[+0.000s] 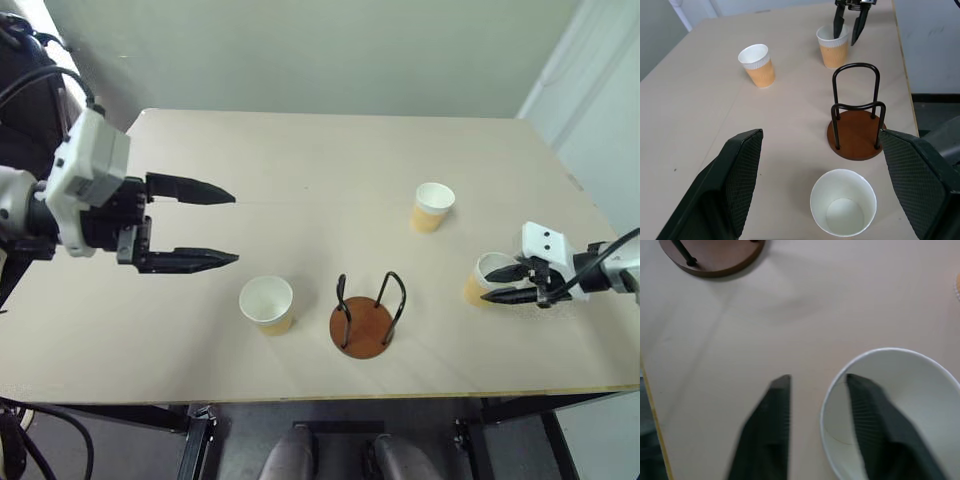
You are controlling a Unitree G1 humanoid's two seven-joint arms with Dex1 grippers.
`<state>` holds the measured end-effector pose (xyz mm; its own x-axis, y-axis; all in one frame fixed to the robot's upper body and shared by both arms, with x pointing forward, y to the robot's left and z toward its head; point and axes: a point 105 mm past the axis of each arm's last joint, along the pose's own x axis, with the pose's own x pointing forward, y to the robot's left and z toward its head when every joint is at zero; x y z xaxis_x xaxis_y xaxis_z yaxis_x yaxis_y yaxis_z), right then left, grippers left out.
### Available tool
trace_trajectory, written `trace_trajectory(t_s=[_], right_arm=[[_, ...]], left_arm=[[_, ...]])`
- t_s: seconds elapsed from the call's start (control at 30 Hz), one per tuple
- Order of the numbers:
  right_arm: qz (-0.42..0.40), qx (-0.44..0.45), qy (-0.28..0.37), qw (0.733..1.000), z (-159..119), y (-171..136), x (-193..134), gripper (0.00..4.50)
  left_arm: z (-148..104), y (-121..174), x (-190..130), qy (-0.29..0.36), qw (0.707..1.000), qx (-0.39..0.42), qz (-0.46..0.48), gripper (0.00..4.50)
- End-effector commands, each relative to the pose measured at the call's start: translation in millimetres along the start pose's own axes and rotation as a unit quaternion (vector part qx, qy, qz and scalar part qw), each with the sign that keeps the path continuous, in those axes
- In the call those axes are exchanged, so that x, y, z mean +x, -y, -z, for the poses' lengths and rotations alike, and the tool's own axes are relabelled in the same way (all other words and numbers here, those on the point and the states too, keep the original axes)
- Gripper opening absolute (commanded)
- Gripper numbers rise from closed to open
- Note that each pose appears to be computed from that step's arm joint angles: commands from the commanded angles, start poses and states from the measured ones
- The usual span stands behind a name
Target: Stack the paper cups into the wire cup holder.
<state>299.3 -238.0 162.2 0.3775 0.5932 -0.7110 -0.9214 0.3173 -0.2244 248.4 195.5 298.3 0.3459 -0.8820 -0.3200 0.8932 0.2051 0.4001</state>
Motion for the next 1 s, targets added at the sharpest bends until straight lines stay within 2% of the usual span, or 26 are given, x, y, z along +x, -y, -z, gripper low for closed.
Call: trace_trajectory(t_s=[0.03, 0.07, 0.27, 0.33, 0.43, 0.53, 0.6, 0.67, 0.83, 1.0], right_arm=[[0.007, -0.020, -0.004, 1.000, -4.4, 3.5, -4.0, 0.27], [0.007, -0.022, -0.006, 1.000, -3.8, 3.6, -4.0, 0.02], [0.013, -0.043, -0.015, 0.999, -7.5, 5.1, -14.5, 0.02], [0.015, -0.059, 0.019, 0.998, -27.5, 6.0, -27.5, 0.02], [0.006, -0.097, 0.108, 0.989, -77.2, 0.7, -51.9, 0.02], [-0.014, -0.152, 0.198, 0.968, -129.7, -12.3, -73.7, 0.02], [-0.032, -0.179, 0.221, 0.958, -148.1, -21.2, -77.7, 0.02], [-0.052, -0.197, 0.227, 0.952, -158.3, -29.7, -75.0, 0.02], [-0.144, -0.255, 0.253, 0.922, -188.5, -62.9, -44.3, 0.02], [-0.187, -0.257, 0.245, 0.916, -185.9, -75.1, -16.1, 0.02]], left_arm=[[-13.3, 1.6, -6.5, 0.004, 1.000, 0.023, -0.013, 3.99], [-13.4, 1.7, -6.7, 0.004, 1.000, 0.023, -0.013, 3.99], [-11.9, 1.9, -6.6, 0.002, 1.000, 0.021, -0.016, 3.99], [-11.0, 1.6, -6.5, 0.000, 1.000, 0.021, -0.018, 3.99], [-10.3, 0.9, -7.1, -0.002, 1.000, 0.022, -0.020, 3.99], [-9.6, 0.0, -7.2, -0.004, 1.000, 0.023, -0.021, 3.99], [-9.5, -0.4, -6.4, -0.003, 1.000, 0.024, -0.021, 3.99], [-9.5, -0.4, -5.9, -0.002, 1.000, 0.024, -0.020, 3.99], [-8.6, 0.5, -4.5, -0.001, 1.000, 0.022, -0.015, 3.99], [-7.6, 2.8, -4.6, -0.005, 1.000, 0.020, -0.015, 3.99]])
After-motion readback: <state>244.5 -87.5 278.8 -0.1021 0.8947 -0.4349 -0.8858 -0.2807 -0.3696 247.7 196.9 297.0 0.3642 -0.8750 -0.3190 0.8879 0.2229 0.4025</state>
